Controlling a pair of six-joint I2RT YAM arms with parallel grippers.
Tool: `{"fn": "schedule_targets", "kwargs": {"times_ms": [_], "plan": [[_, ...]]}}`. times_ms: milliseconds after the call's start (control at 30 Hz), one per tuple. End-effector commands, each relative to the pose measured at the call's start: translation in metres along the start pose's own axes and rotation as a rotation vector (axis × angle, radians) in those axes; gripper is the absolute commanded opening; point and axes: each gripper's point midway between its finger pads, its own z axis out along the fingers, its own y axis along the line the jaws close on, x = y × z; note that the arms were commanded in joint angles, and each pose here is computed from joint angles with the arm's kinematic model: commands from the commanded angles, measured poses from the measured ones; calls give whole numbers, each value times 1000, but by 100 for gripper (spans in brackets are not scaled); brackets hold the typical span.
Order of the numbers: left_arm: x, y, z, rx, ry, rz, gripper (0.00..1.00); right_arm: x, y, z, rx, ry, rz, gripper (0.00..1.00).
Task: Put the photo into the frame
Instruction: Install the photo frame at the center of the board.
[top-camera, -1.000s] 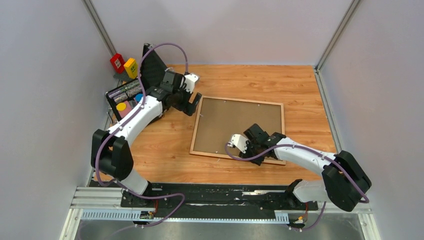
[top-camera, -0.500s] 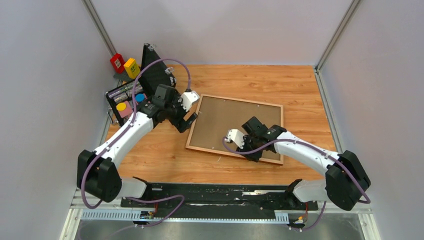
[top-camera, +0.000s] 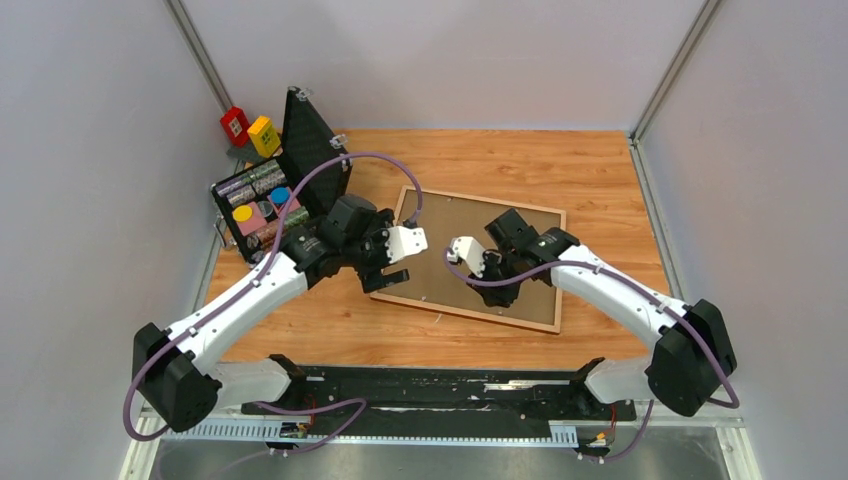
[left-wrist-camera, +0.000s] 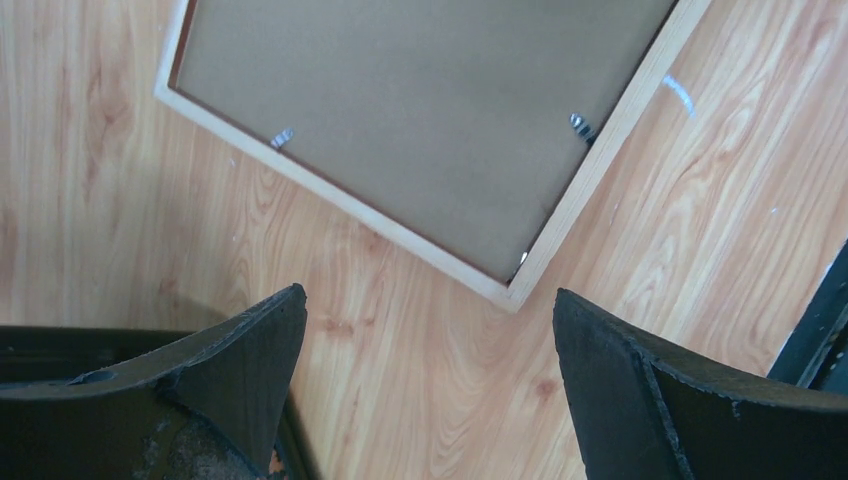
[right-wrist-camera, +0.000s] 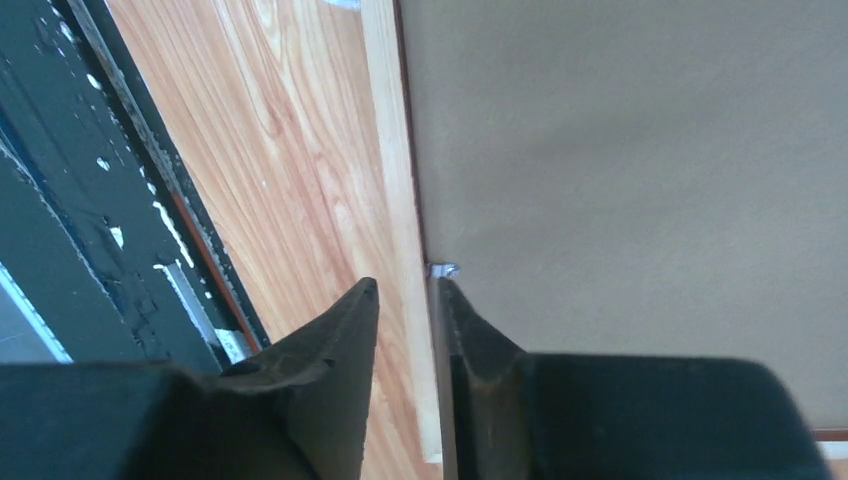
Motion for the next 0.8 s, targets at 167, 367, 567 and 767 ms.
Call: {"fn": "schedule_targets", "kwargs": {"times_ms": [167,367,567,767], "plan": [[25,2,-7,-67,64,45,100,51,16,31,-19,76,41,44],[28,2,-3,-70,76,12,100,66,18,46,38,128,22,48],[27,4,-3,-83,77,2,100,72,7,54,111,162,4,48],[32,6,-1,-96,95,0,99,59,6,42,129,114,-30,48]]}}
